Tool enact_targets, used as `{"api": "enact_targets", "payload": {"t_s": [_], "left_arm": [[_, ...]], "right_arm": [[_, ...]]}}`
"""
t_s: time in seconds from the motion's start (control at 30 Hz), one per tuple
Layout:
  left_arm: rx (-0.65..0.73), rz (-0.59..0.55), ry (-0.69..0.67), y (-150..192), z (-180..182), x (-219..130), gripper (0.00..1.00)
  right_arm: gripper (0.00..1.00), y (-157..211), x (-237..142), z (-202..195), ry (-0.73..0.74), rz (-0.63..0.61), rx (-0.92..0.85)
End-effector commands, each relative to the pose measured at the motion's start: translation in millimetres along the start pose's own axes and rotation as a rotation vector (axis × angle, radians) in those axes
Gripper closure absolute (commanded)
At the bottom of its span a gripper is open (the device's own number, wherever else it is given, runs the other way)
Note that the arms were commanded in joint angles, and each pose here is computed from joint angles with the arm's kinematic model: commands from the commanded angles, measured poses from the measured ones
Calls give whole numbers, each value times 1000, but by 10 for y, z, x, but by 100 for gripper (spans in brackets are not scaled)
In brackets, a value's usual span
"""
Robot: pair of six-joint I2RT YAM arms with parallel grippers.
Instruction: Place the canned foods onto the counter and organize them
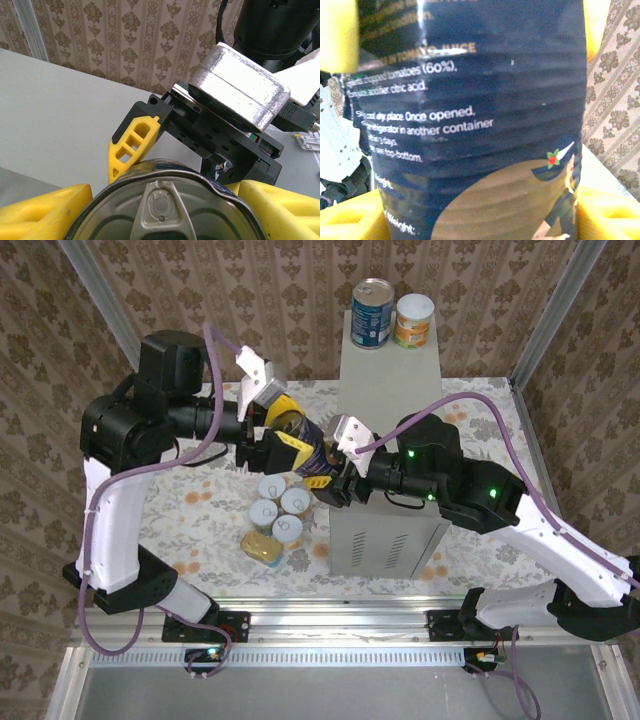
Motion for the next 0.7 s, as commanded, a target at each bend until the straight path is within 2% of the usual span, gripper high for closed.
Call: {"api": "enact_targets", "payload": {"t_s": [0.0, 0.07, 0.2, 0.3, 0.4, 0.47, 0.67], "left_arm": [[106, -79, 75, -176, -100, 12, 100], [105, -82, 85, -181, -92, 31, 98], [95, -85, 104, -181, -47, 90, 86], [86, -93, 128, -193, -24, 136, 70], [85, -113, 167, -190, -24, 176, 44], [89, -145, 159, -207, 11, 197, 34], [145, -264, 219, -246, -20, 205, 29]], "right_arm": [[36, -166, -79, -47, 24, -76, 7], [39, -165, -90, -60, 40, -86, 21], [43, -196, -149, -101, 82, -151, 62], [46, -200, -186, -119, 105, -178, 88], [47, -212, -238, -121, 114, -205, 109], [47, -201, -269, -127, 125, -221, 128], [48, -158, -310, -170, 178, -265, 196]]}}
Point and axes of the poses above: each hand's point on the last joint's axis, 136 mm out from that joint toward the fingers, its own x axis out along the fingers, its own z axis along the line the jaws close on, y = z × x, the point moved 5 cm from there along -x, back along the fingers, and after that the axes turned 11 degrees about -x, right-handed, at the moved point
